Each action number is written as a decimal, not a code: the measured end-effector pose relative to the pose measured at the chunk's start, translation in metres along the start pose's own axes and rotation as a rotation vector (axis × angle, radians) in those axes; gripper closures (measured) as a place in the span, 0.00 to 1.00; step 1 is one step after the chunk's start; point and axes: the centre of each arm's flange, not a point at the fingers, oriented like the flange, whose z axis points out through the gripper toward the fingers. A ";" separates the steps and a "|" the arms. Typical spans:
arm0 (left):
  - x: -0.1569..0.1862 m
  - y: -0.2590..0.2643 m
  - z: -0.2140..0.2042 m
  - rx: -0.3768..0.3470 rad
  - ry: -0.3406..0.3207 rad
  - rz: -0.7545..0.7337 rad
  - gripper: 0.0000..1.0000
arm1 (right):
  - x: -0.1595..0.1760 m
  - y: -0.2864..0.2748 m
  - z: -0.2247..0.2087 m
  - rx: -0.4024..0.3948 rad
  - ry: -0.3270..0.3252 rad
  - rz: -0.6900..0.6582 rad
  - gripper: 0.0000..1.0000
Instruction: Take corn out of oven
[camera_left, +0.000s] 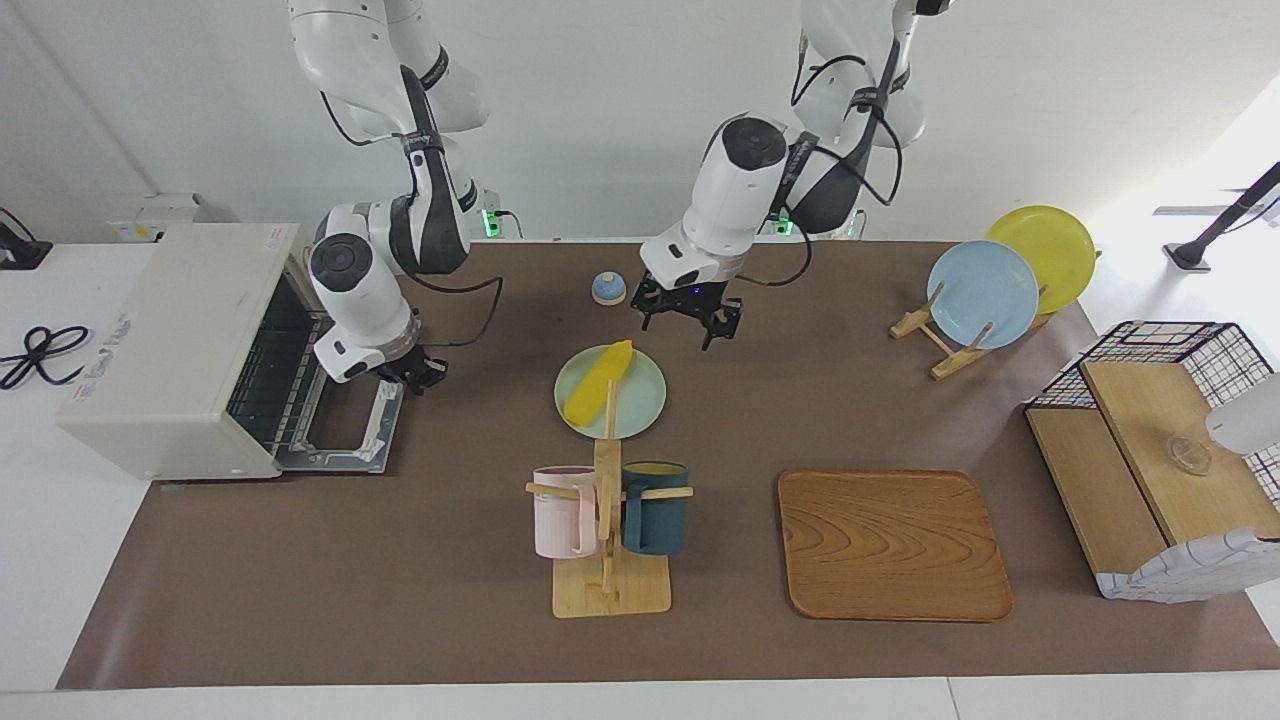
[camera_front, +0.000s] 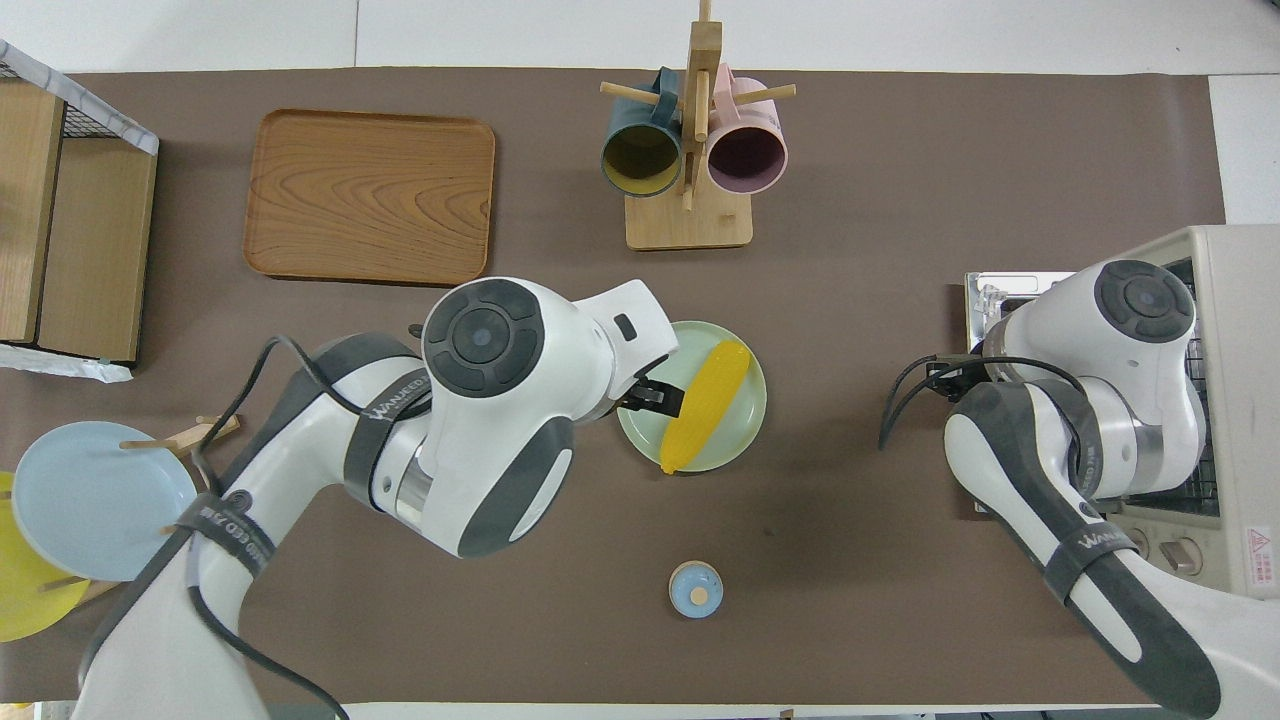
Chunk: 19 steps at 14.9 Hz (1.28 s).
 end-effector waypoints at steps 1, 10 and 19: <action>0.003 0.007 0.018 -0.001 -0.006 0.008 0.00 | 0.000 0.004 0.001 0.013 0.004 -0.007 0.99; 0.026 0.050 0.097 -0.008 -0.030 0.058 0.00 | 0.003 -0.002 -0.021 -0.039 -0.029 -0.068 0.99; 0.010 0.072 0.126 -0.008 -0.042 0.080 0.00 | 0.009 0.100 -0.159 -0.119 -0.041 -0.134 0.99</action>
